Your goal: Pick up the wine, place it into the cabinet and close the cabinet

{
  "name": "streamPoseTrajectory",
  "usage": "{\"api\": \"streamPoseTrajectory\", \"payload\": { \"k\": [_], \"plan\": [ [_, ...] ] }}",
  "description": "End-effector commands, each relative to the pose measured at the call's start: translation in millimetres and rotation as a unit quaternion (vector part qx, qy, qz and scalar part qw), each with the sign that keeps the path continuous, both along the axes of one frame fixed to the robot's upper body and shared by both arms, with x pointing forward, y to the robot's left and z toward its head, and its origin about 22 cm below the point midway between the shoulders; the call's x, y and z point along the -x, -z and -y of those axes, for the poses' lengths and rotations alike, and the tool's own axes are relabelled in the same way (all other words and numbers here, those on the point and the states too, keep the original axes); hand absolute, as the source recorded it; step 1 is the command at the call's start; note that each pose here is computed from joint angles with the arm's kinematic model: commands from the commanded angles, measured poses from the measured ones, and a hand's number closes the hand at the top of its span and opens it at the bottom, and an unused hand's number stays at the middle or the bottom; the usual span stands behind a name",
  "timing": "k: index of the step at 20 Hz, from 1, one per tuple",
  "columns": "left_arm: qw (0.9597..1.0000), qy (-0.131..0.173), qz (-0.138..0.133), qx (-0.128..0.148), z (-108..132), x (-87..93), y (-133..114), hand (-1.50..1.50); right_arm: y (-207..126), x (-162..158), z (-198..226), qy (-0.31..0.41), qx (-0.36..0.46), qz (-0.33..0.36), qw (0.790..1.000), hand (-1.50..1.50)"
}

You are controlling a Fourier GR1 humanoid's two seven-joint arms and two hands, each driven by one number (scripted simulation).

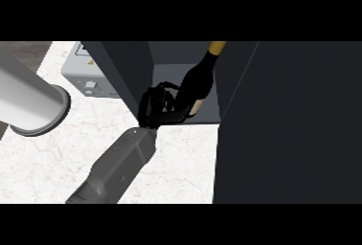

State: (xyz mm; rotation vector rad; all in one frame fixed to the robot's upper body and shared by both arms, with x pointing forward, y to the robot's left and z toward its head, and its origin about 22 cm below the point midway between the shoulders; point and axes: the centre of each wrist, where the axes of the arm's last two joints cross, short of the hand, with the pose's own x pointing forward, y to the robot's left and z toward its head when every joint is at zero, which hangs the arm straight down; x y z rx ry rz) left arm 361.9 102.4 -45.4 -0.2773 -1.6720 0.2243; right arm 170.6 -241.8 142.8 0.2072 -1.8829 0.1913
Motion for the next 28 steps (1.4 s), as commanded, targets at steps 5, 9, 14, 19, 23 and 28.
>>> {"api": "streamPoseTrajectory", "payload": {
  "k": [5,9,14,19,23,28],
  "plan": [
    [0.9999,-0.004,0.005,0.016,11,-17.8,-24,1.5,0,8,10,-0.002,0.001,0.001,1.0,-1.5],
    [0.9999,-0.011,-0.006,0.012,4,-34.7,-32,1.5,6,-13,-1,-0.008,0.009,0.009,1.0,-1.5],
    [0.9991,-0.03,-0.028,-0.01,10,-37.7,-39,1.5,4,-7,1,-0.015,-0.004,0.014,1.0,-1.5],
    [0.9986,-0.038,-0.029,-0.022,-9,-32.0,-17,1.5,8,-8,-4,-0.021,0.008,0.0,1.0,-1.5],
    [0.9983,-0.044,-0.027,-0.025,-11,-25.1,-7,1.5,-3,-3,-2,-0.017,0.004,0.021,1.0,-1.5],
    [0.9966,-0.081,-0.008,-0.002,-16,-38.8,-21,1.5,1,-5,-3,-0.013,0.004,0.014,1.0,-1.5]
  ]
}}
